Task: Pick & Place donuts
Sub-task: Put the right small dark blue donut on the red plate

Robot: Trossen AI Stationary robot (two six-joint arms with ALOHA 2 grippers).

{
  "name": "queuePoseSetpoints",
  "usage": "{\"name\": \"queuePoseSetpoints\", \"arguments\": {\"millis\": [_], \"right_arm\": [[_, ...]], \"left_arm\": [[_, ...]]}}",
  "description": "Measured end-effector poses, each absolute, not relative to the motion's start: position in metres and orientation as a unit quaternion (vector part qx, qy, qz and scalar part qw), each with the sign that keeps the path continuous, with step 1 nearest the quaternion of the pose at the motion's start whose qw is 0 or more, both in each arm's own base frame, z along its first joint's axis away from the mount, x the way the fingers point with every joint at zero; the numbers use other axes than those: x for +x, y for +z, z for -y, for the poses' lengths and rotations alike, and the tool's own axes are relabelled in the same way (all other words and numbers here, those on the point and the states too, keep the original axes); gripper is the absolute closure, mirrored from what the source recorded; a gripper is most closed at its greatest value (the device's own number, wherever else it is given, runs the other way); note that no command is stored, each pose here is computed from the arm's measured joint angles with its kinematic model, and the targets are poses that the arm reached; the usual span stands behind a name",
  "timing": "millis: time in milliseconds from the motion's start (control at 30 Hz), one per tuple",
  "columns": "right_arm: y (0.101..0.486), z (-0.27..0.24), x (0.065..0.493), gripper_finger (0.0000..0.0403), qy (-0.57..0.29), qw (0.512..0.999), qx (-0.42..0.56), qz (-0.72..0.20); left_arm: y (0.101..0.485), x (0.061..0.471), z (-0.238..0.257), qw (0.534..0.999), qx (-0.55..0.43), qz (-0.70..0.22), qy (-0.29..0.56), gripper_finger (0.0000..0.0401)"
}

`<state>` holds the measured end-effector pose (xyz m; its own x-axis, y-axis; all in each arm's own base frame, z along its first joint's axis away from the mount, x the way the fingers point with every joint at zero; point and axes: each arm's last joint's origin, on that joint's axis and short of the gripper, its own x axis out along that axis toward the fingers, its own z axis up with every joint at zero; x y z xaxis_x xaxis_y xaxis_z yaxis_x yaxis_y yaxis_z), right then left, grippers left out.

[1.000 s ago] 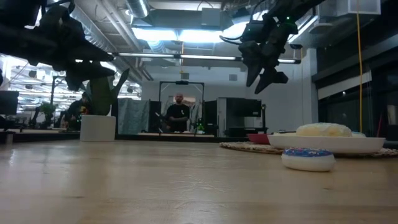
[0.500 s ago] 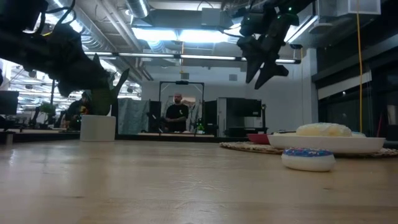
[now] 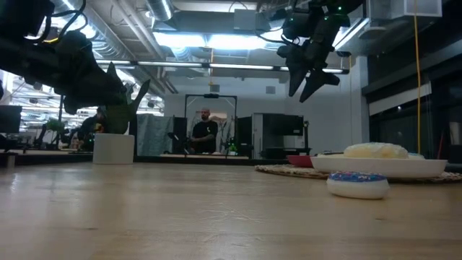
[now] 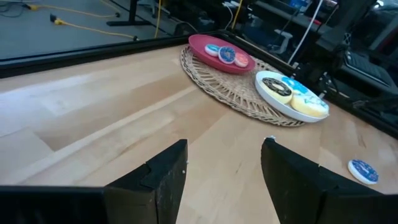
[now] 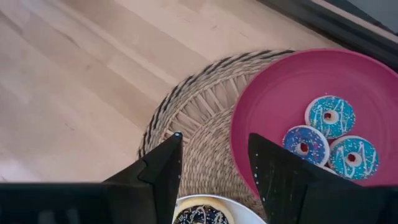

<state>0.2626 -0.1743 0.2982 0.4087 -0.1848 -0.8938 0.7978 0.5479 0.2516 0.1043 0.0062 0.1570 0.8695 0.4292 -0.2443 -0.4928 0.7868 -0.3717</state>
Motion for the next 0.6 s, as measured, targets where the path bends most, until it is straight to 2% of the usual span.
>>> {"name": "queuePoseSetpoints", "arguments": {"millis": [233, 600], "right_arm": [[0.298, 0.174, 0.262, 0.0221, -0.321, 0.761, 0.348, -0.444], [0.297, 0.185, 0.252, 0.0221, -0.376, 0.75, 0.297, -0.456]], "left_arm": [[0.157, 0.104, -0.006, 0.942, -0.216, -0.073, 0.245, 0.0205], [0.157, 0.104, -0.006, 0.942, -0.216, -0.074, 0.245, 0.0205]]}}
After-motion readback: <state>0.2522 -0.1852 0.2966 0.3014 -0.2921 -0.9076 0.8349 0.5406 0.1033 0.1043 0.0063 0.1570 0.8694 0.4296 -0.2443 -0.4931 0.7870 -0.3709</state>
